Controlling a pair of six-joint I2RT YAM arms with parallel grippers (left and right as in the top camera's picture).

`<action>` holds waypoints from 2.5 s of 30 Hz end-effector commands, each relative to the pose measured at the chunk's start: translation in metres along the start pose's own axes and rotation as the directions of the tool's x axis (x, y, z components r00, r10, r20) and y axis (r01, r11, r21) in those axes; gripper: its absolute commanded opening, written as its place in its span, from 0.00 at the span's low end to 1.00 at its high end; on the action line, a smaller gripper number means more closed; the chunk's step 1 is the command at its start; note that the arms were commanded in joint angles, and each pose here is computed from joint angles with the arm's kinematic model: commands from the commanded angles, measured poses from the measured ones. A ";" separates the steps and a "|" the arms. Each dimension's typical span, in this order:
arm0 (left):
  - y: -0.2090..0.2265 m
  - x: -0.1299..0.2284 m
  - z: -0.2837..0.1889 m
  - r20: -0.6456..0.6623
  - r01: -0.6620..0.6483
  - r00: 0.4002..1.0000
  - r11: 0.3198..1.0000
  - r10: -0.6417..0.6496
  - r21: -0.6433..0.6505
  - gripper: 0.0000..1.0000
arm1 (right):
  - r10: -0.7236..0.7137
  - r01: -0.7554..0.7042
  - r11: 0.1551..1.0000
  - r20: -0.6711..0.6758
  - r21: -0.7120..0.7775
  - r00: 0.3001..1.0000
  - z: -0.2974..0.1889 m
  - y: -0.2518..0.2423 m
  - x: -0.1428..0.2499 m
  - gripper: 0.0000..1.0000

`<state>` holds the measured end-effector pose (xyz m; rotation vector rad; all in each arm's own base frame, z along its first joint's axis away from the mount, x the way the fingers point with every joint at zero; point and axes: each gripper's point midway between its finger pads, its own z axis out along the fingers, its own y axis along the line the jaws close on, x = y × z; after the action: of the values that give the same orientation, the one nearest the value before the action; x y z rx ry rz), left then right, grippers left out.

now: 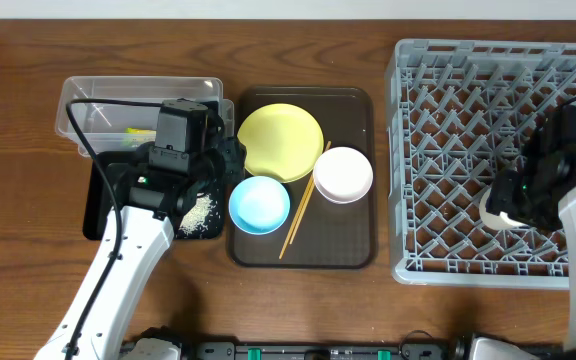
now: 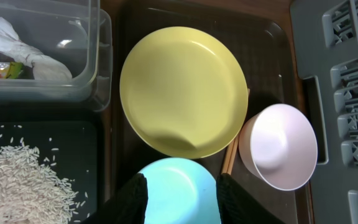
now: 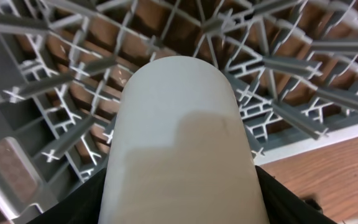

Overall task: Sort waste into correct bins and load items into the dishwasher rack
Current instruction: 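Reach the right gripper to the pink bowl and grasp its rim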

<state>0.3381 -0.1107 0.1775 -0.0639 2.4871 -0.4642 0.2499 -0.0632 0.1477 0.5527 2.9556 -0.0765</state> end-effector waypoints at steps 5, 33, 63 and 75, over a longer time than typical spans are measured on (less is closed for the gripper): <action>0.002 -0.003 -0.002 0.010 -0.016 1.000 1.000 0.016 -0.009 0.40 | 0.017 -0.015 0.999 -0.080 0.031 0.997 0.019 -0.004 0.000 0.03; 0.002 -0.003 -0.002 0.010 -0.016 1.000 1.000 0.016 -0.009 0.46 | 0.011 -0.016 0.998 -0.067 -0.064 0.998 0.043 0.018 -0.026 0.74; 0.086 0.042 -0.026 -0.015 0.223 0.965 0.854 -0.260 -0.470 0.62 | -0.716 0.841 0.530 0.473 -0.110 0.514 0.053 0.287 -0.042 0.60; 0.086 0.042 -0.026 -0.015 0.223 0.965 0.854 -0.260 -0.470 0.63 | -0.766 0.814 0.578 0.307 -0.057 0.565 0.117 0.274 -0.034 0.47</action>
<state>0.2930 -0.0345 0.1409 -0.5385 2.6474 0.0227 0.3929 0.1758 0.0345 -0.8373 2.6195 0.0935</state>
